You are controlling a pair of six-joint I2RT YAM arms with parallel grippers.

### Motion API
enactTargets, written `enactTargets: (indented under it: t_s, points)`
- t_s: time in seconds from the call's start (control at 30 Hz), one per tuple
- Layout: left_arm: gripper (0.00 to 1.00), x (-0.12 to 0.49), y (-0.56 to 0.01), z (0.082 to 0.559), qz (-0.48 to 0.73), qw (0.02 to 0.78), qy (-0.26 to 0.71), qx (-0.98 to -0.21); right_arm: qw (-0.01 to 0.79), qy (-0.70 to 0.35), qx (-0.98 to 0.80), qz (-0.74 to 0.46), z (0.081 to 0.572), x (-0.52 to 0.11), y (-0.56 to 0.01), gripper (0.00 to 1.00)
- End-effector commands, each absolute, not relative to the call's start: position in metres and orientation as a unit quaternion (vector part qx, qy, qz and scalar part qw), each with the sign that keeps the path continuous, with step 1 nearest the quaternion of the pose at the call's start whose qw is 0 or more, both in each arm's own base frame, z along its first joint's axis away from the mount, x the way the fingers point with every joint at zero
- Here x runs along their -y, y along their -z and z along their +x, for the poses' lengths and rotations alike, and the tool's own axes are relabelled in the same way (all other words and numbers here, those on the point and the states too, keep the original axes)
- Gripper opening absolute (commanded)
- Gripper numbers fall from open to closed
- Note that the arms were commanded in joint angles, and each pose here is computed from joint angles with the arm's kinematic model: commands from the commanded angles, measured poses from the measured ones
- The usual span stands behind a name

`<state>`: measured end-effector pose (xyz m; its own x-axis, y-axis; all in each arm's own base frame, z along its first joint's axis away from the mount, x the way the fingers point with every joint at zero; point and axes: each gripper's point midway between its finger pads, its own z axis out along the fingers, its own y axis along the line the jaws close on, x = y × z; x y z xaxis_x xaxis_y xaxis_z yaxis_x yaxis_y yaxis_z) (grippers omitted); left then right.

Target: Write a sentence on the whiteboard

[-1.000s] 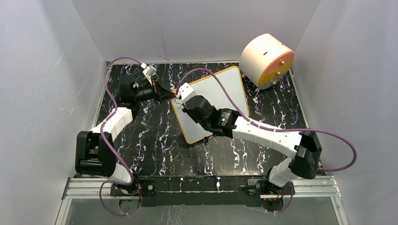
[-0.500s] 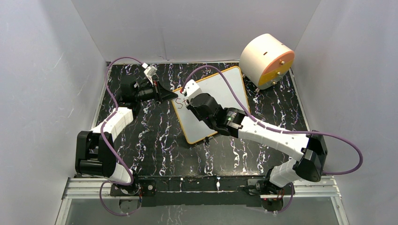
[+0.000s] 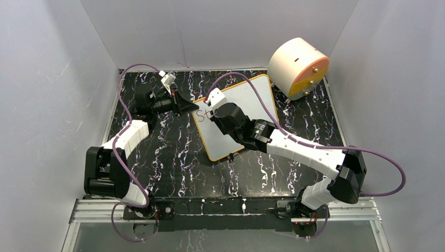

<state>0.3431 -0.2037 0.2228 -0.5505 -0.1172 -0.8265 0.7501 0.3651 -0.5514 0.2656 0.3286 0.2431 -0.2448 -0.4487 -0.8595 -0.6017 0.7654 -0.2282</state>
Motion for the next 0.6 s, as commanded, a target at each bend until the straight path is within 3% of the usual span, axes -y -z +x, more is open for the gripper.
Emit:
enactTargets:
  t_s: [0.0, 0.57]
  points:
    - [0.00, 0.212, -0.183, 0.329, 0.212, 0.358, 0.520, -0.746, 0.530, -0.095, -0.780, -0.318, 0.268, -0.334, -0.255, 0.00]
    - [0.00, 0.212, -0.183, 0.329, 0.212, 0.359, 0.520, -0.746, 0.524, -0.059, -0.791, -0.309, 0.277, -0.316, -0.246, 0.00]
